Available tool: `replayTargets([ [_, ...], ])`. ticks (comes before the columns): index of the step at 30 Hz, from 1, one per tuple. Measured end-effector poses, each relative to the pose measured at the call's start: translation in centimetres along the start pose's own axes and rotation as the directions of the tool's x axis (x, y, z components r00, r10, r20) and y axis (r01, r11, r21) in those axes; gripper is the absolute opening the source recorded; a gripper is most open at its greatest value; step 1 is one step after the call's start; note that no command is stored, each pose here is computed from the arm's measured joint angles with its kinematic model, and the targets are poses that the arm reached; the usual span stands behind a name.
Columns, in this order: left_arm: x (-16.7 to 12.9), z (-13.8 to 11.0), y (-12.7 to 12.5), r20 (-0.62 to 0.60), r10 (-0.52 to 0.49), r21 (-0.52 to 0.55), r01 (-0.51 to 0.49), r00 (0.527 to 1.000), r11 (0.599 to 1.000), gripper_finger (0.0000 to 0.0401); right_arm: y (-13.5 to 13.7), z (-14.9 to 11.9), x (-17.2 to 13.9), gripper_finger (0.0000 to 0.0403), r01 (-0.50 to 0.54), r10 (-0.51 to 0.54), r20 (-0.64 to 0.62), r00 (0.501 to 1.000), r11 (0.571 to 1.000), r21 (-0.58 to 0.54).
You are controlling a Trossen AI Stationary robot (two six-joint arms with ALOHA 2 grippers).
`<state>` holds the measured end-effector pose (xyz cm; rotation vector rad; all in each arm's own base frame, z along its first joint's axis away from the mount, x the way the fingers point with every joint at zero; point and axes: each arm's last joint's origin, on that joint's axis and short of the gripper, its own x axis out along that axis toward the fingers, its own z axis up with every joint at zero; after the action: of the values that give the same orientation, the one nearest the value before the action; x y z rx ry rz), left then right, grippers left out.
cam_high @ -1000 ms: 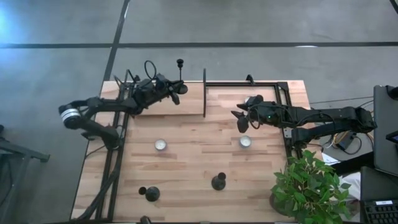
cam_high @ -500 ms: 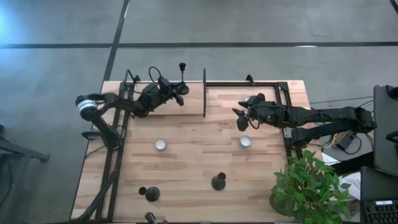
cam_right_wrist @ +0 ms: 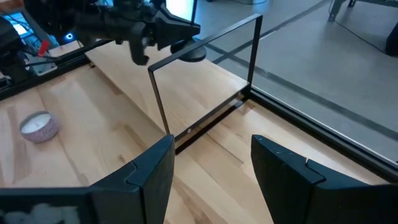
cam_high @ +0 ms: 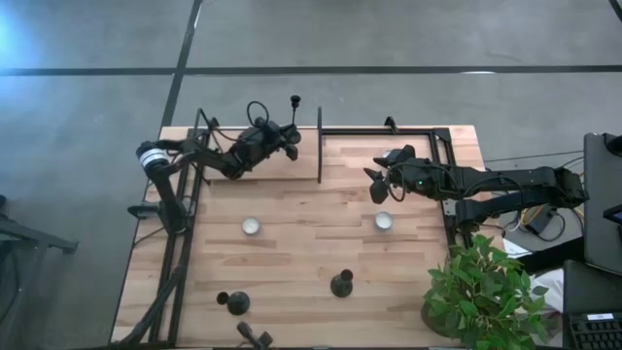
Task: Pick & Place candle stick holders
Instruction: Put the top black candle holder on the shelf
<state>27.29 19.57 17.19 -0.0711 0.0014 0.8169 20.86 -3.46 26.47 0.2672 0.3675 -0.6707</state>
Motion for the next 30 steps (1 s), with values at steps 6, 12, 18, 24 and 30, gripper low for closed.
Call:
replayTargets([
  [6, 0.5, -0.9, 0.2, 0.019, 0.07, -0.062, -0.068, 0.997, 0.996, 0.002, 0.0, -0.2, 0.0, 0.0203, 0.002, -0.002, -0.005, 1.0, 1.0, -0.007],
  [12, 0.6, -1.4, 0.3, 0.005, 0.104, -0.063, -0.103, 0.995, 0.993, 0.002, -0.1, -0.6, 0.2, 0.0203, 0.006, -0.006, -0.013, 1.0, 1.0, -0.012],
  [18, 1.2, -1.7, 0.2, 0.002, 0.109, -0.063, -0.109, 0.994, 0.992, 0.002, -0.2, -0.7, 0.2, 0.0203, 0.007, -0.007, -0.017, 1.0, 1.0, -0.014],
  [24, 1.7, -1.8, 0.1, -0.016, 0.109, -0.058, -0.11, 0.994, 0.992, 0.002, -0.2, -0.7, 0.2, 0.0203, 0.007, -0.007, -0.018, 1.0, 1.0, -0.013],
  [30, 1.7, -2.3, 0.1, -0.08, 0.115, -0.066, -0.12, 0.99, 0.991, 0.002, -0.2, -0.7, 0.2, 0.0203, 0.007, -0.007, -0.018, 1.0, 1.0, -0.014],
])
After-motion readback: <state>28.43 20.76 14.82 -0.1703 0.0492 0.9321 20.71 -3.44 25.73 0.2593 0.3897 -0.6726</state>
